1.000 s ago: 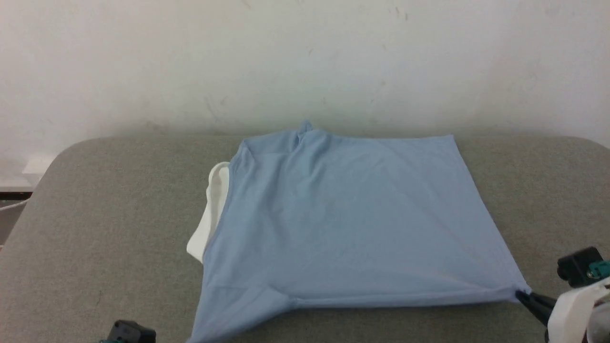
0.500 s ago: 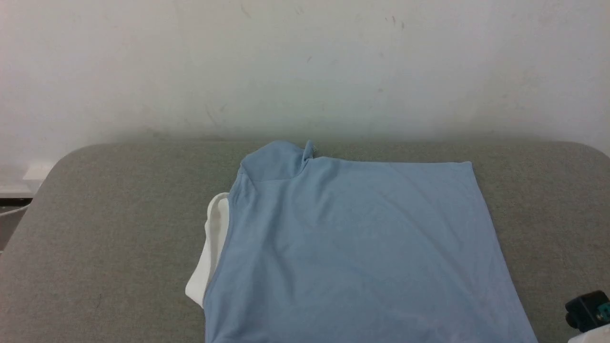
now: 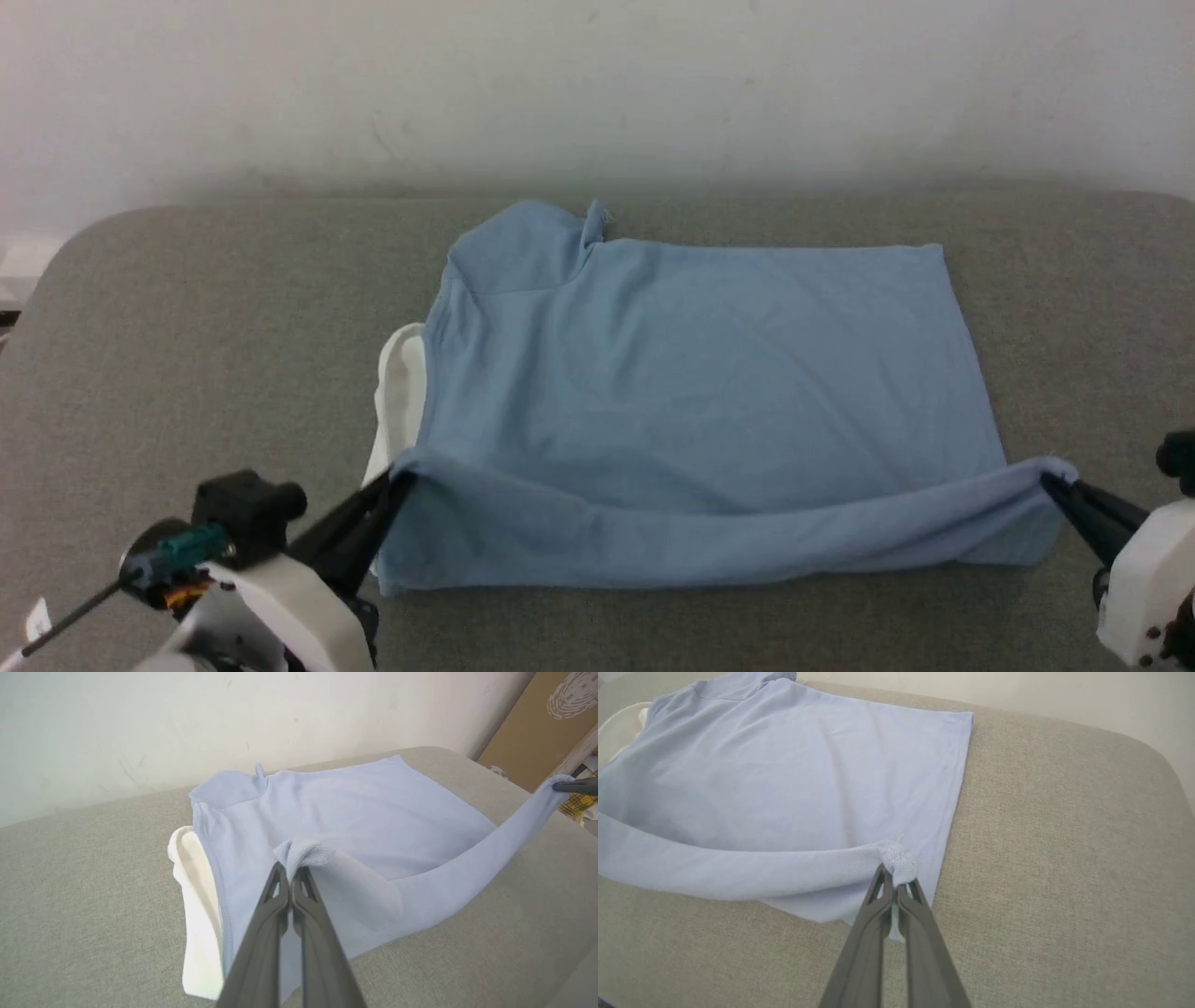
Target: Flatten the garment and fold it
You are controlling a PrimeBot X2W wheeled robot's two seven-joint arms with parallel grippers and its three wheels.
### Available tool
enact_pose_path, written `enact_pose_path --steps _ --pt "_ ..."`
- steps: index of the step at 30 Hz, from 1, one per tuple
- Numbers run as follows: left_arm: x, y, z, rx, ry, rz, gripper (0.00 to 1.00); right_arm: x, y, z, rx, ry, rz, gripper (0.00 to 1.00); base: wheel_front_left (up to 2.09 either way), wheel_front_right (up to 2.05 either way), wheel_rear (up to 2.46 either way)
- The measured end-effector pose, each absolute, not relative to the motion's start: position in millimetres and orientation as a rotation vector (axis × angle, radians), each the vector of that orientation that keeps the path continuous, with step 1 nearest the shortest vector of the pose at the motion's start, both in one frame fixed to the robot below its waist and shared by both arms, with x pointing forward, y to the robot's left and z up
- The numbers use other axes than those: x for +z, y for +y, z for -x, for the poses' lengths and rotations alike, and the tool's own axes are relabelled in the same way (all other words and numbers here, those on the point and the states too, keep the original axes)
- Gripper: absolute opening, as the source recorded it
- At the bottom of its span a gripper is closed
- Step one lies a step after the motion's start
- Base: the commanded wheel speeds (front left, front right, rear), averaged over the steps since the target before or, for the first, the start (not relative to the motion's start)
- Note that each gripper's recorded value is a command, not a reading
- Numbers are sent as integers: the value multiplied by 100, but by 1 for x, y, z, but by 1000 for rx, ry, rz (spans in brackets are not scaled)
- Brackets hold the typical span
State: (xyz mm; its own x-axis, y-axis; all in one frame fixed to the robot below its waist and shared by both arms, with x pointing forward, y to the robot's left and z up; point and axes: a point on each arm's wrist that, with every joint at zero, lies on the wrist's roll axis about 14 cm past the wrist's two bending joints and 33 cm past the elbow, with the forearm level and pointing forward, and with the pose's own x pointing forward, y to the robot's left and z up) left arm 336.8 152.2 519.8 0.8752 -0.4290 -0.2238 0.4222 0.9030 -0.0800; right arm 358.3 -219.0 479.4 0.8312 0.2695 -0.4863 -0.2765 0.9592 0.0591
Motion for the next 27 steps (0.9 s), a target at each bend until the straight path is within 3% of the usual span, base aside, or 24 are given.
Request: enact_pose_path --steps 10,20,21,22,23,24,27 --pt "489 173 -407 -358 285 -10 0 443 -221 -406 258 596 50 0 0 0 0" --pt "422 178 -425 -336 460 -63 0 398 -215 -423 267 691 106 0 0 0 0" --pt "418 177 -425 -330 469 -54 2 396 -213 -424 271 690 111 0 0 0 0" --pt "416 178 -426 -322 471 -47 35 395 -212 -425 272 688 111 0 0 0 0" --pt "415 178 -426 -314 470 -45 100 395 -212 -425 271 686 112 8 0 0 0" --pt "415 179 -426 -307 465 -38 100 394 -212 -425 269 682 112 100 0 0 0" --pt "418 178 -425 -291 447 -19 100 397 -210 -424 272 662 126 100 0 0 0"
